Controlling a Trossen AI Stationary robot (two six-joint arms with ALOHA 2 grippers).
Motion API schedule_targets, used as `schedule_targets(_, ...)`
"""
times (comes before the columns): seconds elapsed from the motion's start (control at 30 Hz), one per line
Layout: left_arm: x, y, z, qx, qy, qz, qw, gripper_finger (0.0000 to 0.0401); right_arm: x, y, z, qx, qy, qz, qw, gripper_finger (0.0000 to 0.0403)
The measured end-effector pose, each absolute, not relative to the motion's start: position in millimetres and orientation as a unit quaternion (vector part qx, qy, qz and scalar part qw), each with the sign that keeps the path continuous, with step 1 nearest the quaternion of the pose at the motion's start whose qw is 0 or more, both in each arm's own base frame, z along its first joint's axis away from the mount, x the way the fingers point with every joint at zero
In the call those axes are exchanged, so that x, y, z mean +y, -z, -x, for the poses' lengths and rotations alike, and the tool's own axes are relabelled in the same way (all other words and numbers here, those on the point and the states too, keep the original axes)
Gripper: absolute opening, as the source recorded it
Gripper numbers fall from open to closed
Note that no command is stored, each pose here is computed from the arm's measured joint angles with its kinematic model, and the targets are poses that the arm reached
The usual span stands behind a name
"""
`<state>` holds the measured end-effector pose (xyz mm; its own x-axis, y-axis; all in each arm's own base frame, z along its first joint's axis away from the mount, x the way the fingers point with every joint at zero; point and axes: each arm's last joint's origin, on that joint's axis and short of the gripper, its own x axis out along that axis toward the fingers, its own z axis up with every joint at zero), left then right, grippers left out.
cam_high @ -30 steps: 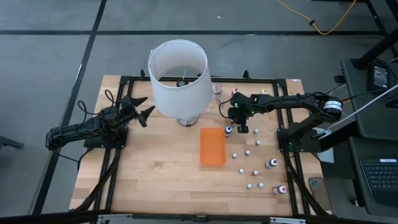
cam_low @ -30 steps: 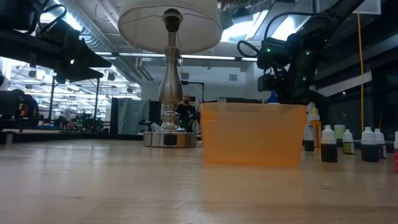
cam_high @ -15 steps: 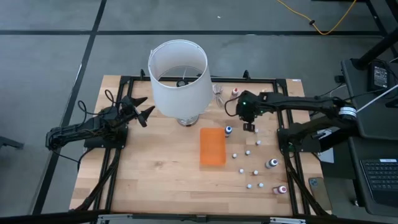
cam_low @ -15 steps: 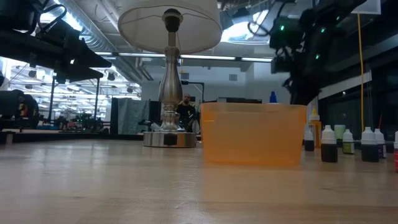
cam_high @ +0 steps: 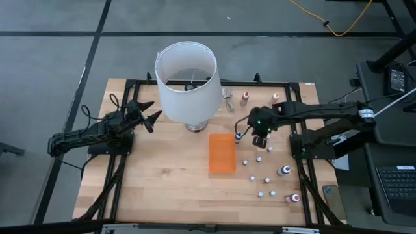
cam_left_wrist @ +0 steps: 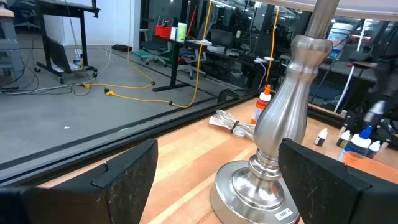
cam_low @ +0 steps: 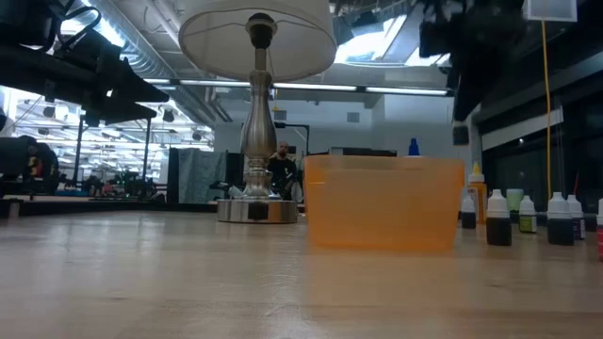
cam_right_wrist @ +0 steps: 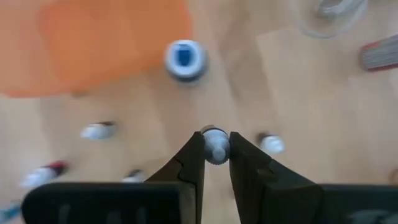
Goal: Pick & Place food coloring
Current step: Put the small black food coloring bottle into the orange bin
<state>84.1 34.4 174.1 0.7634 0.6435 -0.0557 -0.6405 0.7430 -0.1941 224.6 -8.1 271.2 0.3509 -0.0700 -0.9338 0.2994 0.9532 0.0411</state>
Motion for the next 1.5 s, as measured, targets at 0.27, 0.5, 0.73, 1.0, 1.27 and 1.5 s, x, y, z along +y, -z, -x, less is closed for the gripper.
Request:
schedule_targets(0.27,34.4,-174.2,-84.1,-0.008,-0.344,0.101,0.934,0.0322,42.8,-279.7,-225.6,0.547,0.072,-0.124,0.825,0.0061)
schedule_targets(0.5,34.4,-174.3,-84.1,-0.008,-0.344,0.101,0.934,0.0322,82.5,-271.8,-227.7,0.545,0.043,-0.103,0.831,0.0061)
schedule_targets(0.73,34.4,-174.2,-84.1,-0.008,-0.344,0.101,0.934,0.0322,109.9,-256.5,-249.5,0.542,0.011,-0.084,0.836,0.0061)
schedule_targets(1.0,34.4,-174.2,-84.1,-0.008,-0.344,0.101,0.934,0.0322,120.9,-269.2,-290.0,0.52,0.001,-0.04,0.854,0.0062)
schedule_targets(1.27,34.4,-174.2,-84.1,-0.007,-0.344,0.101,0.934,0.0322,114.2,-260.7,-334.3,0.512,0.005,-0.018,0.859,0.0062)
schedule_targets(1.5,34.4,-174.2,-84.1,-0.008,-0.344,0.101,0.934,0.0322,106.3,-239.3,-357.0,0.523,0.022,-0.02,0.852,0.0062)
